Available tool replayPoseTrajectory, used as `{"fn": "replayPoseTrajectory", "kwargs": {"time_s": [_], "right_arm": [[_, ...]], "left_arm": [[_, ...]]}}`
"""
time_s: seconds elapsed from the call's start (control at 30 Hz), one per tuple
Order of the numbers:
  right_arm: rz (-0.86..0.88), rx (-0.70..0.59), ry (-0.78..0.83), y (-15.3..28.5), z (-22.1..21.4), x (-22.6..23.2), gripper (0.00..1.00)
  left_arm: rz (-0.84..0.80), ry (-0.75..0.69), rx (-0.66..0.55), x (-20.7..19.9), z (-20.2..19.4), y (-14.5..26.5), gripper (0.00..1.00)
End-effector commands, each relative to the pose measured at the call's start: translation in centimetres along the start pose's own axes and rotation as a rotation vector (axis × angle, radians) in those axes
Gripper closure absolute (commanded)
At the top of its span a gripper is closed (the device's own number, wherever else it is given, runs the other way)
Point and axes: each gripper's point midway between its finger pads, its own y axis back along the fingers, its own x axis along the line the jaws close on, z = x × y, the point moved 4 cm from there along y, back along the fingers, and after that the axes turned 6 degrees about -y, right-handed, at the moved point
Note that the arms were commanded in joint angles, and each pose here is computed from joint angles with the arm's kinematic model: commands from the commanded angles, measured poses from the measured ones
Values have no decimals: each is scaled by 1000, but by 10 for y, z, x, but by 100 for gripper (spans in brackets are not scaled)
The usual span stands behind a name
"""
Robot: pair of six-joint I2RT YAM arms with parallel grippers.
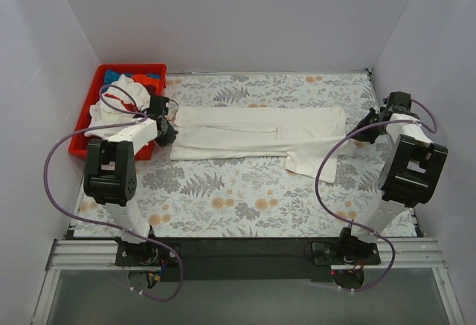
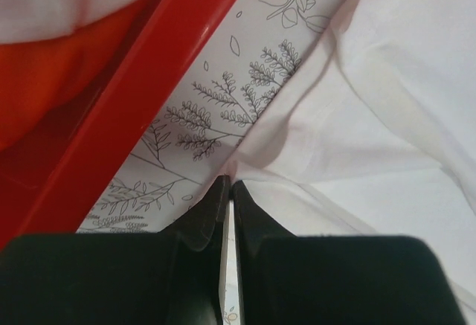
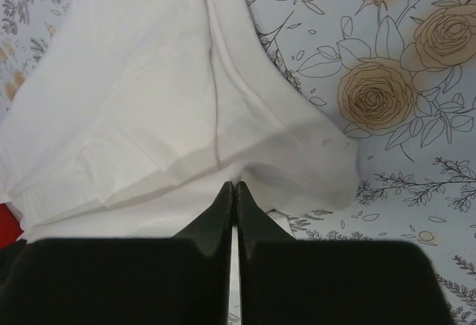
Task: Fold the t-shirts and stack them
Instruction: Fold the tshirt
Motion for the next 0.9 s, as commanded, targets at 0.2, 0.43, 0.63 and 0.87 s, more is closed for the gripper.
{"fn": "replayPoseTrajectory", "kwargs": {"time_s": [0.2, 0.43, 0.63, 0.87], "right_arm": [[-40, -49, 73, -8, 17, -4, 87], [-117, -127, 222, 15, 19, 19, 56], [-177, -223, 396, 51, -9, 45, 46], [-157, -106, 553, 43, -98, 47, 44]], "left_arm": [[-11, -29, -65, -3, 15, -7, 93], [-64, -69, -151, -15, 32, 24, 55], [-97, -110, -263, -18, 26, 80, 37], [-148, -247, -285, -4, -23, 104, 37]]}}
